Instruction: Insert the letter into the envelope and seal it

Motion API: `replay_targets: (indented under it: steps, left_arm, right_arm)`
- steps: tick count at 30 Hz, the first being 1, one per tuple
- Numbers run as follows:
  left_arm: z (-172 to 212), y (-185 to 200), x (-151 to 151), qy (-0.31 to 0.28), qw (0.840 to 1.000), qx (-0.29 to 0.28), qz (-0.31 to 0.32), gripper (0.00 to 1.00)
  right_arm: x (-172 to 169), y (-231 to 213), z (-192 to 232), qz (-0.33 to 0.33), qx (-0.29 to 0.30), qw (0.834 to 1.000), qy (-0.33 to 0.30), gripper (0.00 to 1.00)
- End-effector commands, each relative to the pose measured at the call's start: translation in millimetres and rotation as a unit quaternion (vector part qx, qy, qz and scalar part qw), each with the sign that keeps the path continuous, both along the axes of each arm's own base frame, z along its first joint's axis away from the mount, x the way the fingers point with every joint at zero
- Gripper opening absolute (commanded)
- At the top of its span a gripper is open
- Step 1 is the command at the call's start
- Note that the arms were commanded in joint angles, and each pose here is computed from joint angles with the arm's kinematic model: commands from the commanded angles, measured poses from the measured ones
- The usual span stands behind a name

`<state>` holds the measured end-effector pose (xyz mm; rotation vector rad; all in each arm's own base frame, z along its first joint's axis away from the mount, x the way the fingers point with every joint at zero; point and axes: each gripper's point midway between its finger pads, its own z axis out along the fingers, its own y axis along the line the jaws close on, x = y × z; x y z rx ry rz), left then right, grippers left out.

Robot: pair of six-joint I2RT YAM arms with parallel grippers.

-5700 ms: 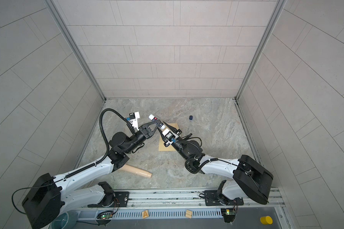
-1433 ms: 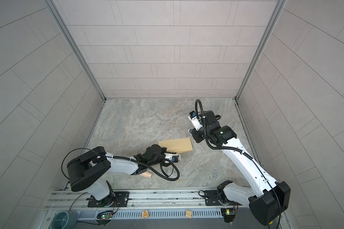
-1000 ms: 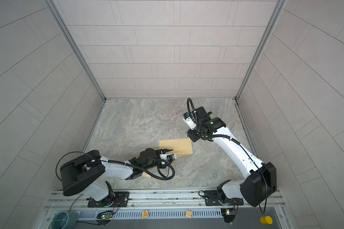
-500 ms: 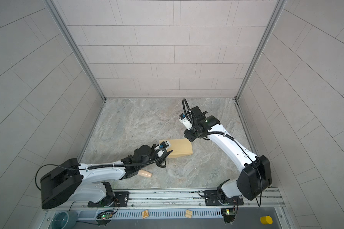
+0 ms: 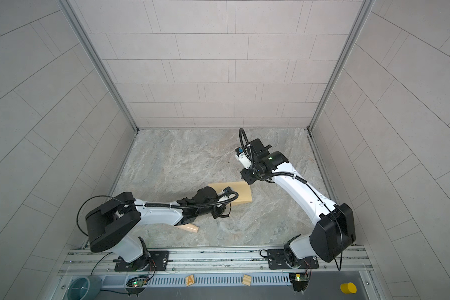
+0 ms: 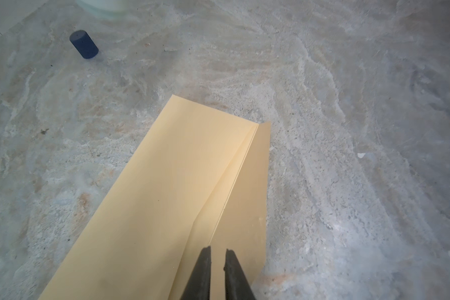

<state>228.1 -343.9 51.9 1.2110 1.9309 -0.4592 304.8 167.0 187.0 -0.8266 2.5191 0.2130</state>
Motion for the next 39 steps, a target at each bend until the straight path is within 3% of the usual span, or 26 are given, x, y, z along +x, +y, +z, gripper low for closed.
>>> replay_targets:
  steps: [1,14,24,28,32,39]
  left_arm:
    - [-10,-1,0,0.009,1.000,0.016,0.004,0.14]
    - [-37,5,-7,0.033,0.998,0.042,0.017,0.11]
    - [33,6,4,0.002,0.995,-0.069,0.068,0.16]
    - [56,24,14,-0.009,0.987,-0.117,0.113,0.19]
    - [61,45,28,0.020,0.974,-0.156,0.162,0.19]
    - [45,69,47,0.099,0.947,-0.195,0.236,0.00]
  right_arm:
    - [0,4,-1,0.000,0.005,1.000,0.001,0.00]
    - [-5,9,-14,0.010,0.007,0.999,0.033,0.00]
    - [-14,18,-24,0.032,-0.025,0.997,0.071,0.00]
    - [-15,23,-27,0.043,-0.043,0.995,0.084,0.00]
    - [-16,30,-33,0.053,-0.058,0.992,0.098,0.00]
    - [-18,46,-45,0.085,-0.099,0.981,0.141,0.00]
